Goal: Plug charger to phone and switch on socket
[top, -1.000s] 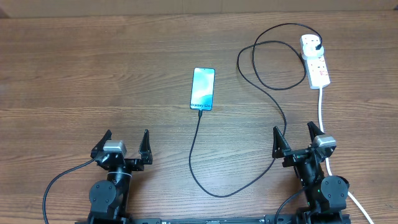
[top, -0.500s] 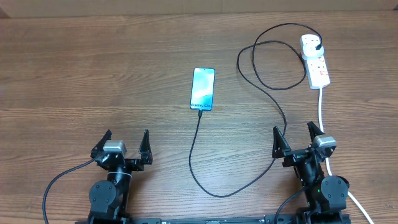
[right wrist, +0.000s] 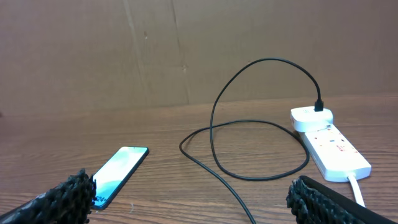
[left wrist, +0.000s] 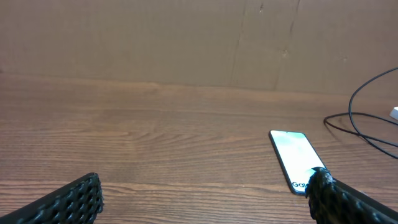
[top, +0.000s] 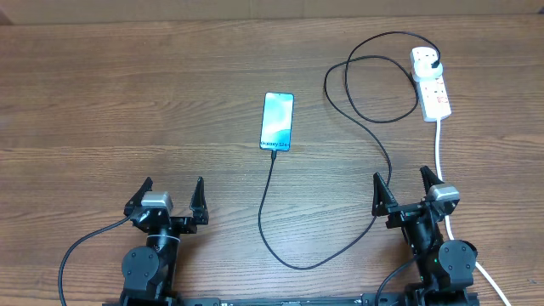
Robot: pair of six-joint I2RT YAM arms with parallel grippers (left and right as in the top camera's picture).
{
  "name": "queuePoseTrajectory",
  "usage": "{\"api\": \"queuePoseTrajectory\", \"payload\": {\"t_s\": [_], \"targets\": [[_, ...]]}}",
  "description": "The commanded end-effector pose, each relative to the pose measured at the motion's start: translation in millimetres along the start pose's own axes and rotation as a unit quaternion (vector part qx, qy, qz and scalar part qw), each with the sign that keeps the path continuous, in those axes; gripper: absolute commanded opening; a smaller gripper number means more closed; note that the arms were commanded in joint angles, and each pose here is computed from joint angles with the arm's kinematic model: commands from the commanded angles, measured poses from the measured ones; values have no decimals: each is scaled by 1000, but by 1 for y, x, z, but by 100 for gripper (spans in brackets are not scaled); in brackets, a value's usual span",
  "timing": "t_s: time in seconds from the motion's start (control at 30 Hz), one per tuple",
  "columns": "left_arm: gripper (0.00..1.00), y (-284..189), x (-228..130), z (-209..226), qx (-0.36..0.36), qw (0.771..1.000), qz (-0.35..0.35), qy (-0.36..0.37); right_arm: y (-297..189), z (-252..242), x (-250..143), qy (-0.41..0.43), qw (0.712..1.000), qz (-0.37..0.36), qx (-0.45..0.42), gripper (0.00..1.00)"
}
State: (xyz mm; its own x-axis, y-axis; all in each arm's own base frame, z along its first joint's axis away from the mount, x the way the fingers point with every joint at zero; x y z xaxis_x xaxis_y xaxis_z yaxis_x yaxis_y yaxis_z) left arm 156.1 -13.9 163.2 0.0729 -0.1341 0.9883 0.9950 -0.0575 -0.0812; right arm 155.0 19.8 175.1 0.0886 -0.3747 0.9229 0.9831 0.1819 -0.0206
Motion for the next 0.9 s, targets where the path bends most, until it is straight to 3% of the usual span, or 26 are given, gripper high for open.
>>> {"api": "queuePoseTrajectory", "payload": {"t_s": [0.0,0.37,0.87], "targets": [[100,0,0,1,2,1000,-4,9,0,-2,-2,-1,1000,-5,-8,100],[100,0,0,1,2,1000,-4,9,0,-4,-2,-64,998,-6,-22,100],[100,0,0,1,2,1000,-4,9,0,-4,-2,-64,998,-6,-18,100]]}}
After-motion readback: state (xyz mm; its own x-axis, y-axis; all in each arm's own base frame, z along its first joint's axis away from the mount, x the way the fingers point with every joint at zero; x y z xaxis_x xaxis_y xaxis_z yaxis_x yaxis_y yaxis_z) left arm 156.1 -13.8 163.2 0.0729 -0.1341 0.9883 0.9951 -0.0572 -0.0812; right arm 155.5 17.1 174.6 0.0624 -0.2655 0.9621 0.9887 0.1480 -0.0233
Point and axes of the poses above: each gripper's point midway between its finger pads, its own y axis out along the fingers, its own z axis along the line the jaws close on, x = y × z, the point moved 9 cm from there along -y, back along the fingers, and after that the axes turned 14 degrees about y, right-handed, at the moved point
